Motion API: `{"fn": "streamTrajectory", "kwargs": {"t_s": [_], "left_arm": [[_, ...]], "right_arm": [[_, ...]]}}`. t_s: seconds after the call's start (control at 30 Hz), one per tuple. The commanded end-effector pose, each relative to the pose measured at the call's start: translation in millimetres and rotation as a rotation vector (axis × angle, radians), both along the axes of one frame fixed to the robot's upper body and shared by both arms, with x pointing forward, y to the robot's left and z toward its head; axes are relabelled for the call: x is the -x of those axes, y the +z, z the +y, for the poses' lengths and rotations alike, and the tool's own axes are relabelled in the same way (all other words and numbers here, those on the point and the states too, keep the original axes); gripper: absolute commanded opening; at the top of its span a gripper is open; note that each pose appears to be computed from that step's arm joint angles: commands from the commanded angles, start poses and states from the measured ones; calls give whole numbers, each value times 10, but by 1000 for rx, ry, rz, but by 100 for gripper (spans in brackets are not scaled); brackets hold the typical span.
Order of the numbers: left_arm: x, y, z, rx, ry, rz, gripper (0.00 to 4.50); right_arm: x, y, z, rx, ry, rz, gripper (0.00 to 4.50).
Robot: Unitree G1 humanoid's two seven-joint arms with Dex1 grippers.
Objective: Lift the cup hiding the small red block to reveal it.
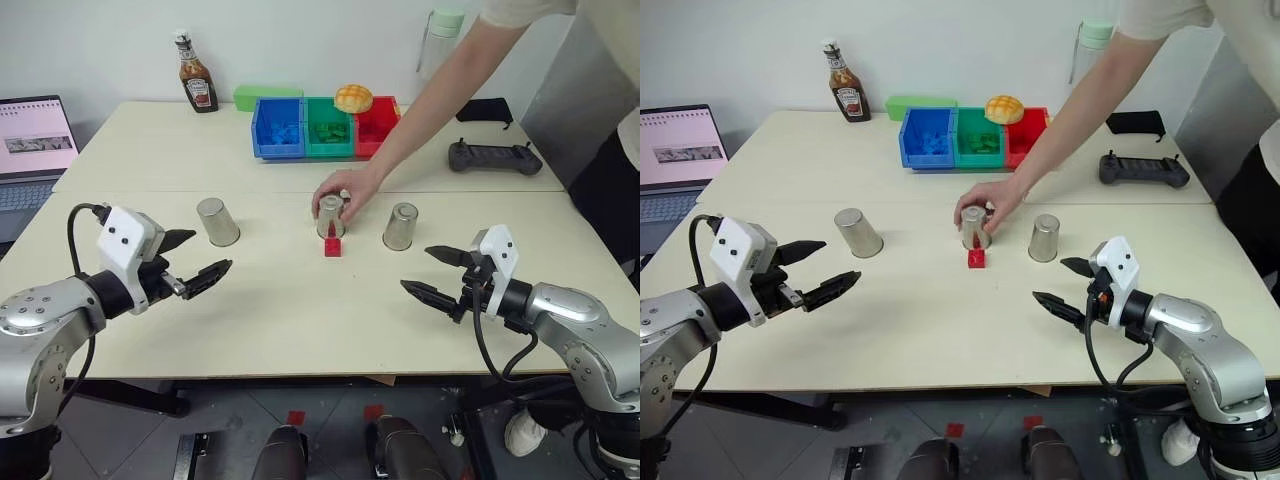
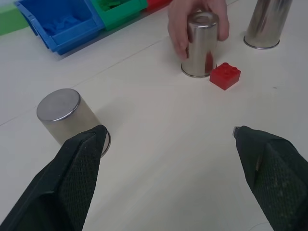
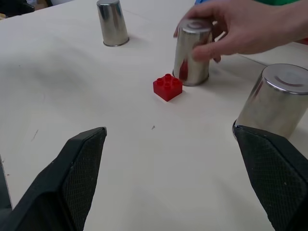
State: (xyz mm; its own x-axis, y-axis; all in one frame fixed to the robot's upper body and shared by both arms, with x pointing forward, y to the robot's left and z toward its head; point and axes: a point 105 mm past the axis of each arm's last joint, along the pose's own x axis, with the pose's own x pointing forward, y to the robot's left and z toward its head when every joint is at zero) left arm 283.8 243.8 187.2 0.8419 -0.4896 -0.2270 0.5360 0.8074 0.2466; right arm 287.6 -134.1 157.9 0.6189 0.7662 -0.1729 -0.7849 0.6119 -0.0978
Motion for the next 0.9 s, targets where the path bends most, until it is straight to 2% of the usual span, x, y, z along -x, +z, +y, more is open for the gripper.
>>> {"fn": "streamTrajectory", "kwargs": {"t_s": [0.03,0.9], "left_arm": [[20,72,-15,-30,-11,-25,450],[-11,10,-26,-48,-31,3,450]], "right_arm": [[27,152,31,-8,19,-61,449],[50,159,15,-3,-7,-61,449]]}}
